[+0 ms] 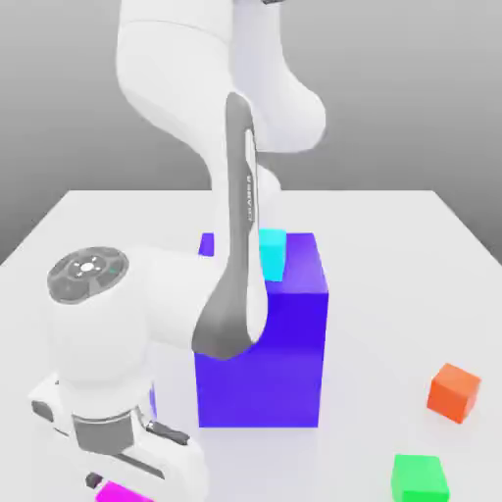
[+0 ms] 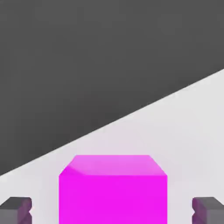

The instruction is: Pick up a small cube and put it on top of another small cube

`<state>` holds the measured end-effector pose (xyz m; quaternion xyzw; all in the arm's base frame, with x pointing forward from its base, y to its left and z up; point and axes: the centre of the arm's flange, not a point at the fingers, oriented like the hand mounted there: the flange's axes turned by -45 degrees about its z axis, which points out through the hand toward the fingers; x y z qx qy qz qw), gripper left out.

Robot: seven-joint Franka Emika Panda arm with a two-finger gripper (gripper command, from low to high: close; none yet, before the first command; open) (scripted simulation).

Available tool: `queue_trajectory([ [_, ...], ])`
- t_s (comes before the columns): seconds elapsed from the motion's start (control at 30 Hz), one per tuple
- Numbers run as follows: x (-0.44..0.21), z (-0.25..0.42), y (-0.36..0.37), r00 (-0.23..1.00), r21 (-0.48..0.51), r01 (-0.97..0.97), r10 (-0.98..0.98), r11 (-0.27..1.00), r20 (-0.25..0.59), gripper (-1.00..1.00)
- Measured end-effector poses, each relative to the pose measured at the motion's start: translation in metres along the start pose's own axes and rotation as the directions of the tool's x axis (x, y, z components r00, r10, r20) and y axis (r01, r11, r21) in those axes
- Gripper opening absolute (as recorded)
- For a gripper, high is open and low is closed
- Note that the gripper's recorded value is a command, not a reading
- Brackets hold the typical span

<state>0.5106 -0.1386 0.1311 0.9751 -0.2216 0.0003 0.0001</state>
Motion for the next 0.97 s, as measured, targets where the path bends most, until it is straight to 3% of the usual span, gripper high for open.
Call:
queue_trajectory([
  [0.17, 0.000, -0.001, 0.000, 1.000, 0.000, 0.000, 0.000, 1.000, 0.000, -1.00],
  [0.3, 0.000, -0.049, 0.000, 1.000, 0.000, 0.000, 0.000, 1.000, 0.000, -1.00],
  [0.5, -0.043, -0.079, -0.130, 0.960, 0.016, 0.280, -0.281, 0.960, 0.010, -1.00],
  [0.7, -0.128, -0.104, -0.257, 0.821, 0.009, 0.571, -0.571, 0.821, 0.004, -1.00],
  [0.83, -0.158, -0.063, -0.290, 0.764, 0.001, 0.646, -0.646, 0.764, 0.000, -1.00],
  [0.87, -0.159, -0.053, -0.291, 0.761, 0.001, 0.648, -0.648, 0.761, 0.000, 1.00],
  [0.97, -0.159, -0.053, -0.291, 0.761, 0.001, 0.648, -0.648, 0.761, 0.000, 1.00],
])
